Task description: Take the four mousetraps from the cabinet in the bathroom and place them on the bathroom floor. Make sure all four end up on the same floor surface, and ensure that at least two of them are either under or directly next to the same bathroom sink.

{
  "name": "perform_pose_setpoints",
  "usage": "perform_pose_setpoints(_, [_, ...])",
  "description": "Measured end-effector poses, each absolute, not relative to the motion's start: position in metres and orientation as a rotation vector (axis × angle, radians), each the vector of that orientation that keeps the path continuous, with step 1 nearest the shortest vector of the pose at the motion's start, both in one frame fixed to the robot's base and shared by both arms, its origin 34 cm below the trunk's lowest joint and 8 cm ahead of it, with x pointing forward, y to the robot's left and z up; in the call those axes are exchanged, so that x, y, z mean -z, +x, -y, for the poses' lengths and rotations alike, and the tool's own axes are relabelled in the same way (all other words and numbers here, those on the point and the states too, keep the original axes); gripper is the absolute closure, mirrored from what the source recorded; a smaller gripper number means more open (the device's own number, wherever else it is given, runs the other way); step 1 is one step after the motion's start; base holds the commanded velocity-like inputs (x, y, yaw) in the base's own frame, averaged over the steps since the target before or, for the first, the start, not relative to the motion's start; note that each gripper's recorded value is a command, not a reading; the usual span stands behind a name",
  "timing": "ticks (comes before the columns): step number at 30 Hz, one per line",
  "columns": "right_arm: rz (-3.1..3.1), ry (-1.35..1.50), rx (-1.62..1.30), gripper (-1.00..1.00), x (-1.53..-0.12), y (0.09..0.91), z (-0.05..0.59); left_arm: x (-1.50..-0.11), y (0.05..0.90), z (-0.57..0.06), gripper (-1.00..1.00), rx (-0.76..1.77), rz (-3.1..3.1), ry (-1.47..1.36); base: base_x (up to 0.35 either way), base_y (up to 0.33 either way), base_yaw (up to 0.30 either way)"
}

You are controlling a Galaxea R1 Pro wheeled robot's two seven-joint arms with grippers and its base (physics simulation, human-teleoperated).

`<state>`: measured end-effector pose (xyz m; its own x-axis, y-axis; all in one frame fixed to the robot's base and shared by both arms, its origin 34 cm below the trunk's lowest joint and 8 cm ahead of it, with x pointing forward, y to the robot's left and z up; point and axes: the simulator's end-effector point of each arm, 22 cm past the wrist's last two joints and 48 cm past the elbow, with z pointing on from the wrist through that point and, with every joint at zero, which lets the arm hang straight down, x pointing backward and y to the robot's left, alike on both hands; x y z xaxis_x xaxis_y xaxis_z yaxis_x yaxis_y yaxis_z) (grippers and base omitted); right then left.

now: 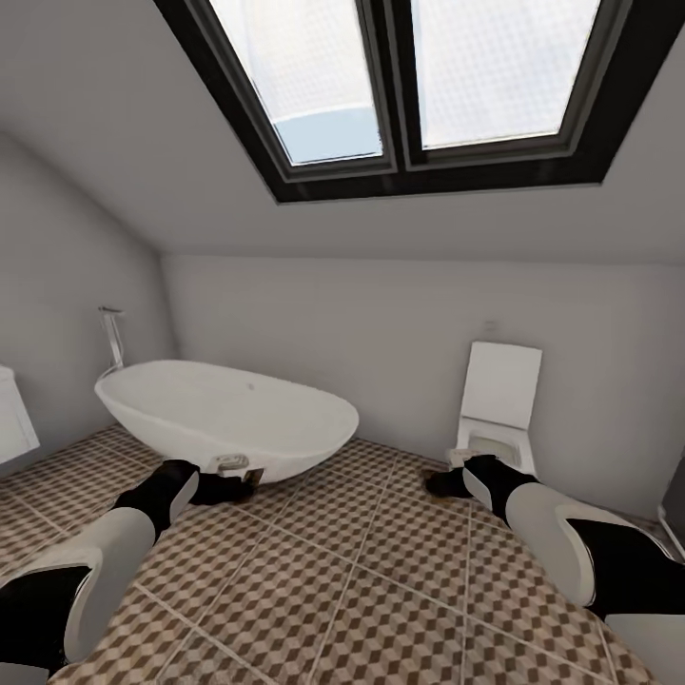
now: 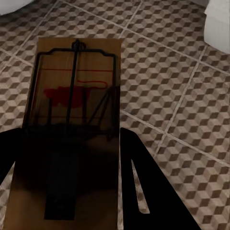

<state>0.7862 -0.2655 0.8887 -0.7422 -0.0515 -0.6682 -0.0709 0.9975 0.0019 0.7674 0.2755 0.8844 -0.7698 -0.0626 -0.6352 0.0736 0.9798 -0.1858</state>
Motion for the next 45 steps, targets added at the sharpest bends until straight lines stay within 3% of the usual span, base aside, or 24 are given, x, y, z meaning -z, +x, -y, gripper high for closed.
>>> perform_pose_setpoints(45, [-2.408,-0.085,-0.036,1.00,-0.8887,0.7862,0.2653,-0.8832,0.7669,-0.2746,1.00,0.262,-2.437,0.010,0.000,0.000,0.279])
